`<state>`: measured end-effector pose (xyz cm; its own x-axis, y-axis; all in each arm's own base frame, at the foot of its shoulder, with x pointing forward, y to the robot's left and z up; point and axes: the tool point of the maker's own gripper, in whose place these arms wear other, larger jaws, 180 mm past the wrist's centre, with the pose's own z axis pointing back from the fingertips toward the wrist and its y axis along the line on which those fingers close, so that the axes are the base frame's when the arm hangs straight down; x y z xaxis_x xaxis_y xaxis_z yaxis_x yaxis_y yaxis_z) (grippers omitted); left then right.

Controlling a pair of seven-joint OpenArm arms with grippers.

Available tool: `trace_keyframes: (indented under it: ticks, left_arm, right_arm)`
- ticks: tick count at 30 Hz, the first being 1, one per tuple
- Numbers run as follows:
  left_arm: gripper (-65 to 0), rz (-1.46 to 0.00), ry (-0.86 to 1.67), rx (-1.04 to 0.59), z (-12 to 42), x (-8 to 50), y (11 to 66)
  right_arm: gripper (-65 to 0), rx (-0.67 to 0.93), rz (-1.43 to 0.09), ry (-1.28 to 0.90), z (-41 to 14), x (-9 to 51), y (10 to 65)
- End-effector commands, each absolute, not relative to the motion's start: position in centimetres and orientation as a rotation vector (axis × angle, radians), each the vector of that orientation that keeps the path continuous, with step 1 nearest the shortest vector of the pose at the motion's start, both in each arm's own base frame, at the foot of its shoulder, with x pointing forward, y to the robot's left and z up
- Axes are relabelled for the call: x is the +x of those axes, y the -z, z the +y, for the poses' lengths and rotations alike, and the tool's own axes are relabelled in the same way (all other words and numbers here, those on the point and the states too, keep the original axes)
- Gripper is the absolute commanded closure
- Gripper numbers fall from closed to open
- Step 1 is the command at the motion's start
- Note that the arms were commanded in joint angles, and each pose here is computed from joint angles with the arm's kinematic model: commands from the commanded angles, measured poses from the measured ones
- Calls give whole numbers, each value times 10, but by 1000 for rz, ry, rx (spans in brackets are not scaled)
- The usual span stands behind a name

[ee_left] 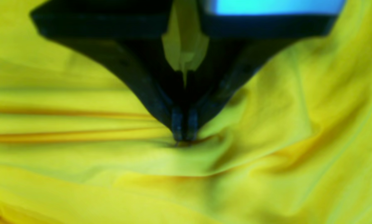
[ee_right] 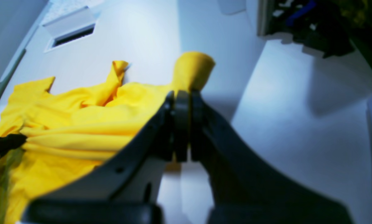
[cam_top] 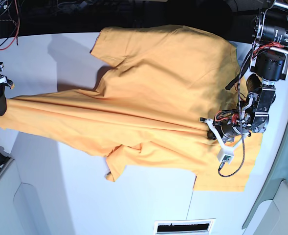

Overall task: Layout the t-shirt on the table in an organized manner, then fold the t-shirt properly
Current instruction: 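Pull the shirt body away from the left gripper with the right gripper, then grasp the shirt edge with the right gripper and drag it outward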

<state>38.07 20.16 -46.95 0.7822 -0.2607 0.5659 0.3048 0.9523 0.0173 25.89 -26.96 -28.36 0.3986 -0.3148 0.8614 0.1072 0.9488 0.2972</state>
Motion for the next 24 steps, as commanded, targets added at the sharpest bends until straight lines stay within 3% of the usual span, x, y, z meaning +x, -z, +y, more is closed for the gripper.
trace_keyframes:
  ticks: [1, 2, 3, 5, 7, 17, 24]
  left_arm:
    - [0, -502, 313, 5, 225, 367, 479]
    - [0, -505, 313, 5, 224, 368, 479]
    - [0, -506, 313, 5, 224, 368, 479]
    - [0, -508, 311, 2, 224, 368, 479]
    - [0, -506, 311, 3, 224, 368, 479]
    - [0, -505, 311, 3, 225, 367, 479]
    - [0, -503, 318, -20, 220, 366, 479]
  right_arm:
    - [0, 202, -1186, 246, -270, 266, 267]
    - [0, 216, -1168, 232, -264, 267, 271]
    - [-57, 235, -1143, 214, -256, 268, 275]
    - [-249, 271, -1107, 184, -239, 269, 283]
    - [-352, 300, -1089, 159, -225, 271, 288]
    - [-356, 209, -1212, 203, -241, 307, 272]
    - [-356, 209, -1094, 261, -243, 374, 341]
